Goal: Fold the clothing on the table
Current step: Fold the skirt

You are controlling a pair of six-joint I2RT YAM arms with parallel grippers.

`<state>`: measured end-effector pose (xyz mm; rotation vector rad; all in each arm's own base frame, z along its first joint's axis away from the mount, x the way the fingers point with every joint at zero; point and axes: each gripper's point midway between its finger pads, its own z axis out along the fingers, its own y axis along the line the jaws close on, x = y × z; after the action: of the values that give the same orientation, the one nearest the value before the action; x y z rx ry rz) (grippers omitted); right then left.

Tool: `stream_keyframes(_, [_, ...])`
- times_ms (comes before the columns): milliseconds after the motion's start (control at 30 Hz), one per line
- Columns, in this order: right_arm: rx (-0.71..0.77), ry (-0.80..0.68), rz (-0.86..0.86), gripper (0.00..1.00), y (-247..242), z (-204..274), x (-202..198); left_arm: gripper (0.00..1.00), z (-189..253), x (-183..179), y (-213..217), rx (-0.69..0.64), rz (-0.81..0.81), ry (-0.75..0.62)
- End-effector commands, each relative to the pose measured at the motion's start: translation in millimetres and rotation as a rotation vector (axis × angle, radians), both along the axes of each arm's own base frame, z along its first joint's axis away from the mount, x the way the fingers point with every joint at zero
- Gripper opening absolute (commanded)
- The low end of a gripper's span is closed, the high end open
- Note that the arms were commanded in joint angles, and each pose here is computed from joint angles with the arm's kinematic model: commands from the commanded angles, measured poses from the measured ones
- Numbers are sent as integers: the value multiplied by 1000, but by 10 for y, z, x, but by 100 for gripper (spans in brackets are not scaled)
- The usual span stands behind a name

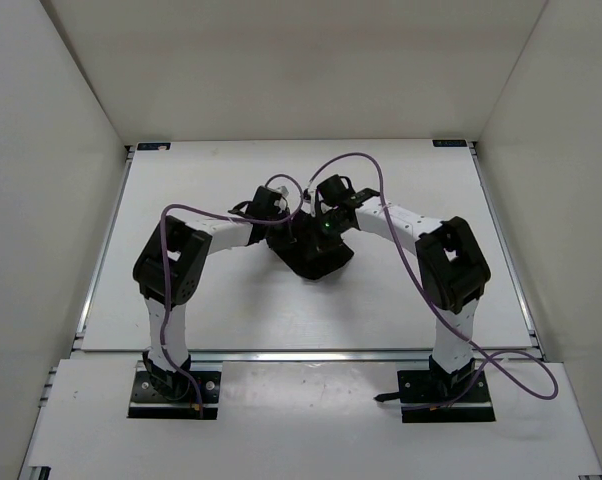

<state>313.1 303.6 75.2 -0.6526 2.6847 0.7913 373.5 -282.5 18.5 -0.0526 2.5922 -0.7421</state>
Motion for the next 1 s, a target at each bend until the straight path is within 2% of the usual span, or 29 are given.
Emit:
stream_keyframes(0, [115, 3, 11, 0, 209, 224, -123, 0, -229, -162, 121, 47, -11, 44])
stream_keyframes(133, [169, -24, 19, 0, 447, 273, -23, 0, -221, -257, 110, 7, -7, 60])
stream_keyframes(367, [158, -118, -2, 0, 647, 386, 286, 0, -269, -393, 190, -22, -7, 87])
stream_keyframes(467, [131, -113, -26, 5, 597, 345, 353, 0, -222, -408, 213, -52, 2, 88])
stream_keyframes(533, [122, -97, -39, 32, 582, 322, 369, 0, -117, -386, 211, -88, -5, 79])
stream_keyframes(567, [121, -93, -44, 40, 583, 337, 372, 0, -72, -355, 214, -103, -10, 71])
stream_keyframes(633, [140, -120, -72, 67, 528, 495, 438, 6, 123, -308, 193, -158, -42, 42])
stream_keyframes(700, [175, -170, -94, 75, 499, 750, 509, 23, 285, -239, 234, -162, -62, 7])
stream_keyframes(733, [197, -202, -108, 78, 458, 926, 551, 29, 374, -202, 300, -158, -47, -4])
stream_keyframes(767, [219, -223, -125, 78, 405, 1088, 573, 32, 419, -187, 343, -156, -47, -13])
stream_keyframes(833, [232, -244, -152, 76, 317, 1195, 574, 49, 635, -83, 538, -174, 3, -60])
stream_keyframes(867, [254, -280, -177, 74, 227, 1335, 624, 53, 691, -73, 587, -186, 10, -72])
stream_keyframes(900, [231, -277, -192, 72, 130, 1229, 624, 59, 789, -26, 703, -193, 46, -97])
stream_keyframes(933, [242, -306, -201, 67, 79, 1306, 632, 62, 887, 8, 814, -201, 73, -116])
stream_keyframes(967, [224, -281, -224, 64, -11, 1174, 628, 63, 884, 13, 888, -190, 88, -123])
